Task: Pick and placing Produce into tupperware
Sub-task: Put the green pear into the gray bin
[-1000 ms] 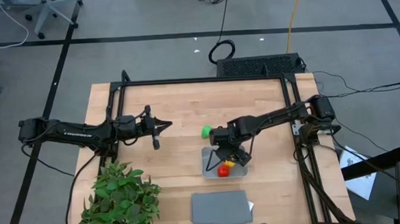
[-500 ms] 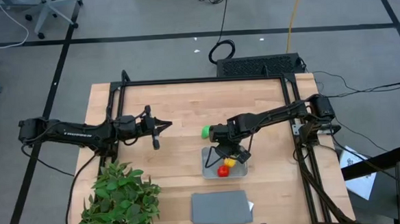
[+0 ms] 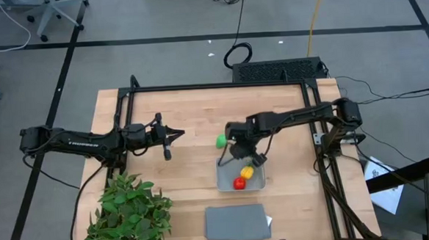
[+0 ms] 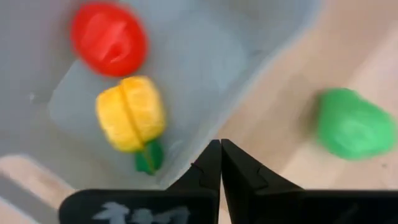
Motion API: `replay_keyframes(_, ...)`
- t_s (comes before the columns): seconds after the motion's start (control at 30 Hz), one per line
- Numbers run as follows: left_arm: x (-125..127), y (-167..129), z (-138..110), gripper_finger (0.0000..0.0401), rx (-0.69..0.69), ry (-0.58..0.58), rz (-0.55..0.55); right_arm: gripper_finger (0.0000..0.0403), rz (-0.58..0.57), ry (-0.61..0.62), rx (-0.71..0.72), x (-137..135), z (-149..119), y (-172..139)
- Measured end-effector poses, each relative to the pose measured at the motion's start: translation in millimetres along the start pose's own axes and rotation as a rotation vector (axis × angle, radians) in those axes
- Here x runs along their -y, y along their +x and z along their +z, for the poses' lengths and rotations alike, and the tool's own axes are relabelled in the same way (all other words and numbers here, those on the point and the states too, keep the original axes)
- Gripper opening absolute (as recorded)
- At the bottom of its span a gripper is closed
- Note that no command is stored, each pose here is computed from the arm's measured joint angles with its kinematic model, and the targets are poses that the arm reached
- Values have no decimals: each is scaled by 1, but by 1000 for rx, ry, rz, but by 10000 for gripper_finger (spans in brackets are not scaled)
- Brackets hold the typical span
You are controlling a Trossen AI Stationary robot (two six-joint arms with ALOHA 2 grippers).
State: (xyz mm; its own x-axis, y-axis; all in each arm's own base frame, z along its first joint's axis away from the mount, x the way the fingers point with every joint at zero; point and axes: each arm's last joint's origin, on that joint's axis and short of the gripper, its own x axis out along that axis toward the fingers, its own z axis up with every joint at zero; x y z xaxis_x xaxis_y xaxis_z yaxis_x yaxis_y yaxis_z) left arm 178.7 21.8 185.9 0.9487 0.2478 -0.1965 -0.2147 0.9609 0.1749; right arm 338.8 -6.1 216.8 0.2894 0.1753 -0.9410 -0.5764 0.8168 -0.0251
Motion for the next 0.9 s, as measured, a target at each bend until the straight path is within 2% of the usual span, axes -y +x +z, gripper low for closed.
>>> replay_keyframes(0.13,0,0,0,26,0,0,0,0,17,134,151,11,-3,-22)
replay_keyframes(0.3,0,0,0,26,0,-1,0,0,58,218,419,20,-5,-56)
replay_keyframes(0.43,0,0,0,26,0,-1,-1,0,-25,279,579,22,-11,-81)
replay_keyframes(0.63,0,0,0,26,2,-17,-9,0,-152,318,795,12,-35,-112)
replay_keyframes(0.8,0,0,0,26,2,-18,-9,0,-226,407,918,3,-59,-122)
replay_keyframes(0.9,0,0,0,26,3,-19,-9,0,-297,408,968,-10,-70,-123)
